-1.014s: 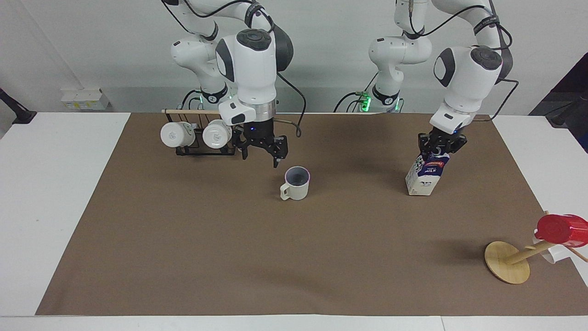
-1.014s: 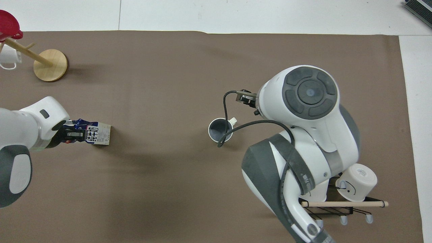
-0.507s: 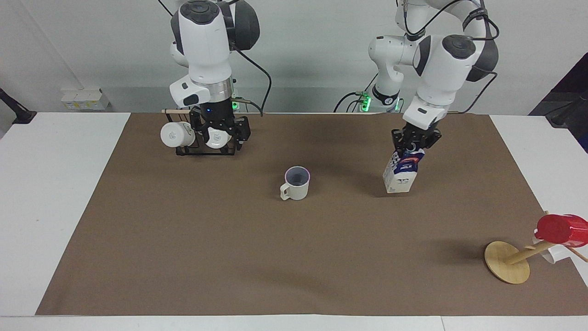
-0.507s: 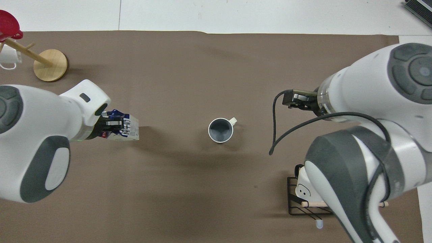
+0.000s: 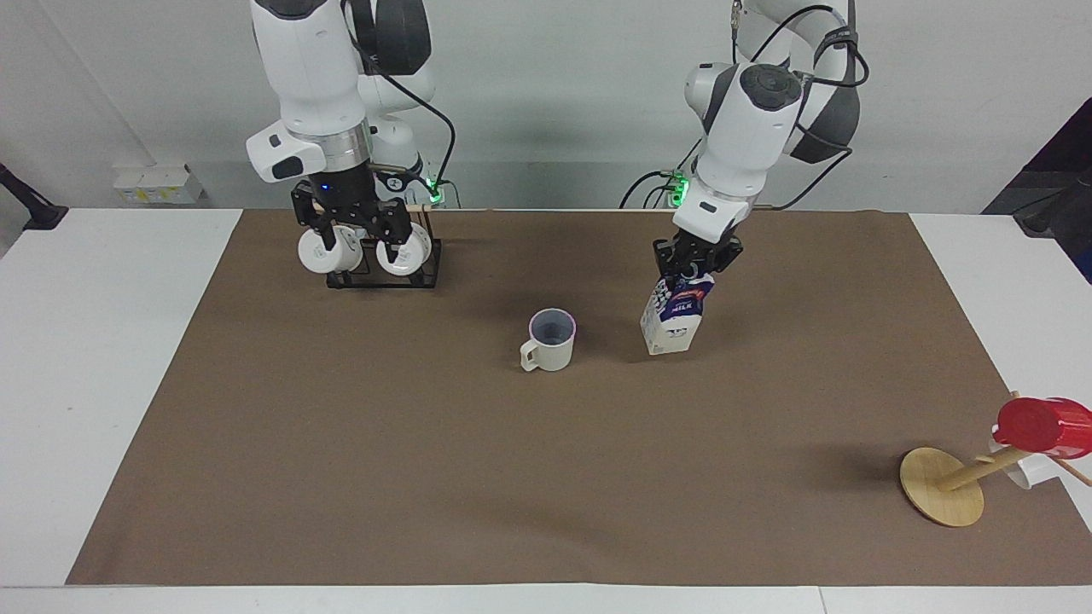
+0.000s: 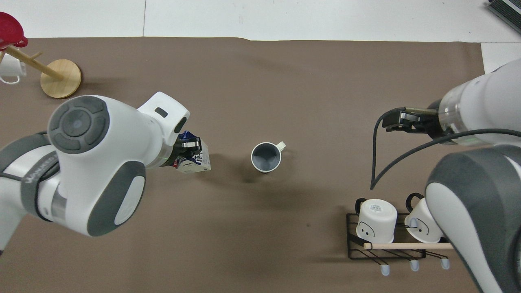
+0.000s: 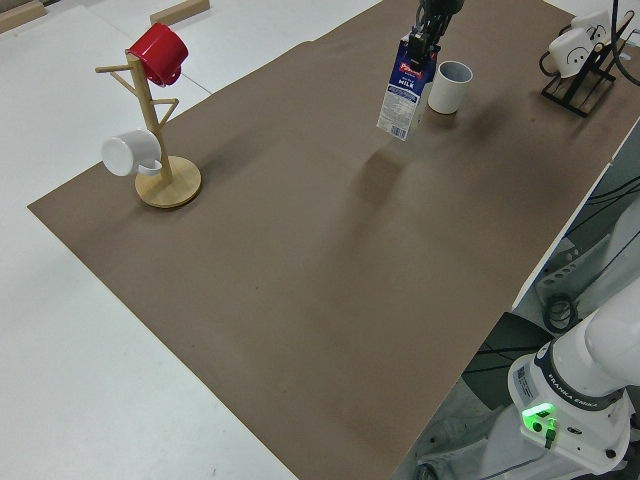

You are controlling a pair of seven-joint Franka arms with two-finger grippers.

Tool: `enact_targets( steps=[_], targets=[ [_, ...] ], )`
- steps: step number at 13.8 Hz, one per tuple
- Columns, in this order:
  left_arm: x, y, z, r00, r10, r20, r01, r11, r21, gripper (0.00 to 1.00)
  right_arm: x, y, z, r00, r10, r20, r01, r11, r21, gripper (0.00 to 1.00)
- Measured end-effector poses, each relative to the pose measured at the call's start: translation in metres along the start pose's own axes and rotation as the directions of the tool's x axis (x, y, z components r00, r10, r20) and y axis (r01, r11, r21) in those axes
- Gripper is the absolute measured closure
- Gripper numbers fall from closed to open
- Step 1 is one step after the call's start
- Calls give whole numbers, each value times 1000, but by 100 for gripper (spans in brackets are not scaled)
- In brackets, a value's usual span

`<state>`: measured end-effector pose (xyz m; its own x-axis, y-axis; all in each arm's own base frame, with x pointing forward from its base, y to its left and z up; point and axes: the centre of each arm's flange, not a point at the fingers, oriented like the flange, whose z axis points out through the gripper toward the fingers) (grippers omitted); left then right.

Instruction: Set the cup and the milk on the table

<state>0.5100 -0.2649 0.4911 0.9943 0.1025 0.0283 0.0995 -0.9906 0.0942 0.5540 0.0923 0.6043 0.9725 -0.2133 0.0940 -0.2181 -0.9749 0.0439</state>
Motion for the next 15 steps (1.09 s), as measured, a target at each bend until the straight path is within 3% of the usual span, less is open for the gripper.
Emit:
enact_targets(
  steps=[4, 9, 12, 15],
  targets=[
    [-1, 34, 49, 1000, -16, 6, 16, 1000, -6, 61, 1, 29, -11, 1000, -18, 3, 18, 1000, -1, 0],
    [1, 39, 49, 1000, -14, -1, 14, 1000, -15, 61, 1, 75, -25, 998, -63, 10, 63, 998, -4, 0],
    [1, 39, 49, 1000, -14, -1, 14, 1000, -15, 48, 2, 101, -27, 997, -72, 29, 72, 997, 14, 0],
    [0, 39, 49, 1000, -14, 1, 14, 1000, -14, 14, 4, 133, -27, 996, -69, 52, 66, 996, 58, 0]
  ],
)
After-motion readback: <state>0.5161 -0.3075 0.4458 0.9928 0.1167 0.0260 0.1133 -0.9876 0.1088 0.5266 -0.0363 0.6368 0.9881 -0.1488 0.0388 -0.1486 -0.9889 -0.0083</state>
